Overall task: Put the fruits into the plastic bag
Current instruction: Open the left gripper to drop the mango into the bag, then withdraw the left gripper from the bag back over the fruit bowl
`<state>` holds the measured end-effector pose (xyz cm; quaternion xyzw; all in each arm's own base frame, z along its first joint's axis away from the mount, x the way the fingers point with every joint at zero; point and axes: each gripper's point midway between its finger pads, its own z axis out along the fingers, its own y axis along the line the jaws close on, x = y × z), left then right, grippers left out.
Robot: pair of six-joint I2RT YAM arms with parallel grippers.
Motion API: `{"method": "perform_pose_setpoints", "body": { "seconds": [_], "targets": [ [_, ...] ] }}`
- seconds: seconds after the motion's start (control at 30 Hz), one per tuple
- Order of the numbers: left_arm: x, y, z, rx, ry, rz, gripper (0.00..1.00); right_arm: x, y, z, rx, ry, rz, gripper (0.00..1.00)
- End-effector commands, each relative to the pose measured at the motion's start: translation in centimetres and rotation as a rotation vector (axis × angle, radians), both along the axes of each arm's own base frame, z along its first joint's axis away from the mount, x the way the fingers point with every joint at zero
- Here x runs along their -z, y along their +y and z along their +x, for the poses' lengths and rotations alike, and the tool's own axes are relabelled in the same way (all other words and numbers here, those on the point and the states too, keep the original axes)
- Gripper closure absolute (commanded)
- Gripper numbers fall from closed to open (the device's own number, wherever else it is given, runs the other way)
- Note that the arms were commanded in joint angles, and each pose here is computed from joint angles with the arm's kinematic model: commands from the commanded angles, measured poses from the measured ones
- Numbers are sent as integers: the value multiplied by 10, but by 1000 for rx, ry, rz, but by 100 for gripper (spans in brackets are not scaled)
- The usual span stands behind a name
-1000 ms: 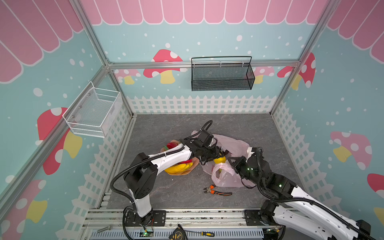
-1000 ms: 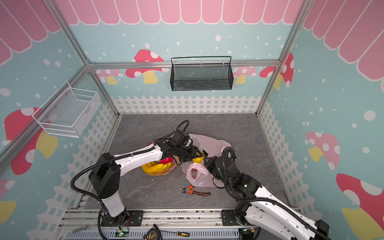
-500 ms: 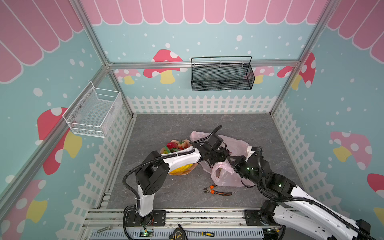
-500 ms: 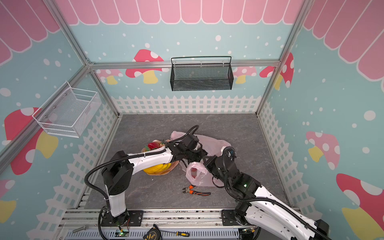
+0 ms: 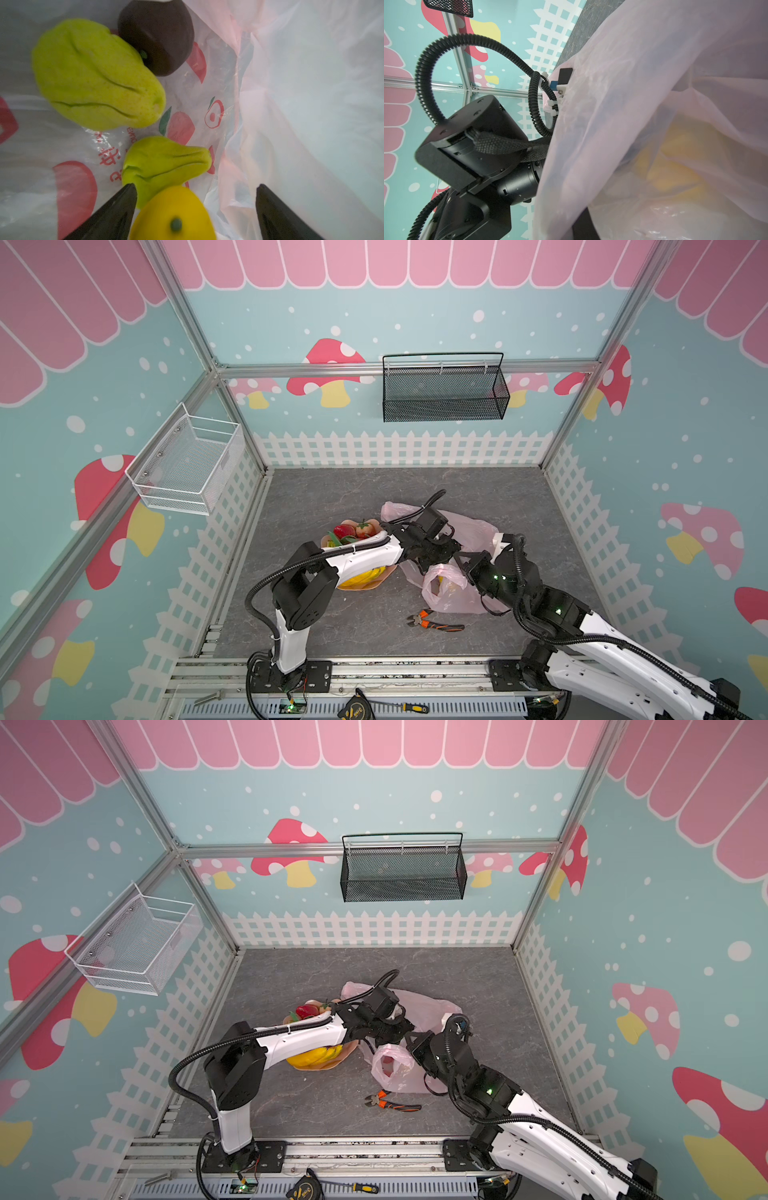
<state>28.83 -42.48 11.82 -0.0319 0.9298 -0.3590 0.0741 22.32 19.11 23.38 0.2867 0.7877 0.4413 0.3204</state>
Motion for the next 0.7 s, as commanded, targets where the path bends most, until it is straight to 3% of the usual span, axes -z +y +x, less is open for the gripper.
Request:
{"method": "perform_pose_setpoints", "body": {
  "seconds": [0.0,0.67],
  "targets": [
    [-26,6,2,13,-61,24,7,2,-3,0,14,4,17,100],
    [-77,105,-6,11,-170,149,7,2,-7,-2,26,5,13,100]
  ]
}}
